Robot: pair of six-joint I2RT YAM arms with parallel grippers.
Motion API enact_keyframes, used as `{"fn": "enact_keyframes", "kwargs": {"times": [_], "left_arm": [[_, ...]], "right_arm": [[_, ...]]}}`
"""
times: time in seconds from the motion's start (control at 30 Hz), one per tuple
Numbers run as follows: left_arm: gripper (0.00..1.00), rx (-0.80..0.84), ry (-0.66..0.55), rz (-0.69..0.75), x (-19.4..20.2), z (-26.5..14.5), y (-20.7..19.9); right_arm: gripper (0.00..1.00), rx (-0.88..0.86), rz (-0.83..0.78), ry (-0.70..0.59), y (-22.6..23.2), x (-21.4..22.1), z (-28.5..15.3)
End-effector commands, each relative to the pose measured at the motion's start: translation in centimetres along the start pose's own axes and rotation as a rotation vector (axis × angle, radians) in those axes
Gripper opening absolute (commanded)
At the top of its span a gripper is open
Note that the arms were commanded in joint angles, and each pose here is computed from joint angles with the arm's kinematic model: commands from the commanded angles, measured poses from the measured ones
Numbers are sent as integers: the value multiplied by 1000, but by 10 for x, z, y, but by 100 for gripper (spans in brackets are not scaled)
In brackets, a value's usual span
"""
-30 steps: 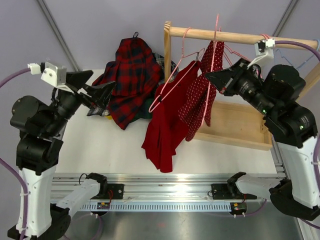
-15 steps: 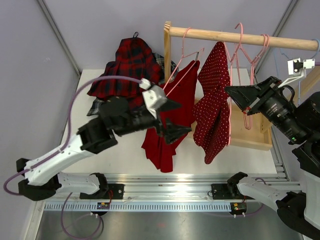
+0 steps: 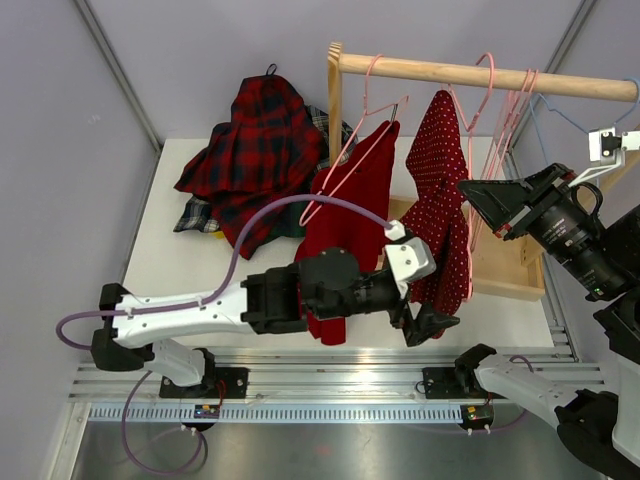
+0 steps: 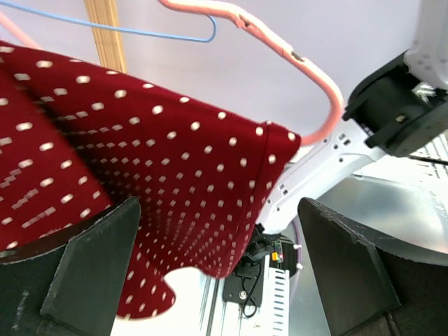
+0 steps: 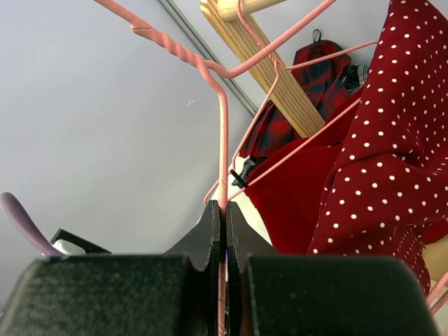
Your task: Remove the skirt from the hanger
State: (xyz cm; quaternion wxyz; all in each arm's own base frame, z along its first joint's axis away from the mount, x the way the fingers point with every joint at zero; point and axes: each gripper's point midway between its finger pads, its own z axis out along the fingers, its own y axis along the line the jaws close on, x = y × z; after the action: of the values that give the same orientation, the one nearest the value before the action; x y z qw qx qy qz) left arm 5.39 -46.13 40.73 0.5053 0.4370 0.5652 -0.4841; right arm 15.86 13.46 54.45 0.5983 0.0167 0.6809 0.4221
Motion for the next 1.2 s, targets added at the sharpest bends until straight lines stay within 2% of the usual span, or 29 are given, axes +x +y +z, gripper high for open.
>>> {"fn": "enact_keyframes", "kwargs": {"times": [0.0, 0.17, 0.2, 0.3, 0.33, 0.4, 0.53, 0.7, 0.73, 0.8, 0.83, 0.9, 0.97, 1.1, 1.17], "left_arm": [[99, -57, -98, 15, -33, 13, -1], [97, -195, -76, 63, -28, 26, 8], [84, -211, -70, 75, -25, 26, 8], [57, -220, -72, 77, -26, 23, 9], [42, -219, -67, 78, -26, 22, 8], [31, -222, -58, 74, -22, 19, 7], [1, -232, -31, 70, -13, 6, 6], [0, -212, 11, 35, 16, -11, -3], [0, -208, 56, 36, 41, -14, -4], [0, -182, 85, -7, 62, -26, -14], [0, -186, 153, -9, 97, -31, -12], [0, -179, 179, -71, 118, -43, -22], [0, -187, 244, -112, 158, -58, -29], [0, -265, 361, -166, 217, -83, -30], [0, -280, 388, -175, 231, -91, -34]], "right_arm": [[0, -82, -3, -111, 22, -29, -7], [0, -92, -2, -114, 26, -31, -11], [0, -92, -3, -119, 26, -33, -12], [0, -81, -13, -123, 24, -34, -14], [0, -78, -14, -123, 24, -34, -15], [0, -69, -23, -126, 22, -35, -14], [0, -64, -41, -135, 22, -38, -14], [0, -4, -83, -194, 14, -53, -12], [0, 1, -95, -202, 13, -56, -10], [0, 15, -138, -185, 13, -58, 1], [0, 25, -157, -172, 11, -58, 6], [0, 46, -168, -151, 9, -58, 22], [0, 55, -174, -158, 7, -59, 30], [0, 71, -164, -166, 2, -58, 41], [0, 78, -147, -162, -1, -54, 42]]}}
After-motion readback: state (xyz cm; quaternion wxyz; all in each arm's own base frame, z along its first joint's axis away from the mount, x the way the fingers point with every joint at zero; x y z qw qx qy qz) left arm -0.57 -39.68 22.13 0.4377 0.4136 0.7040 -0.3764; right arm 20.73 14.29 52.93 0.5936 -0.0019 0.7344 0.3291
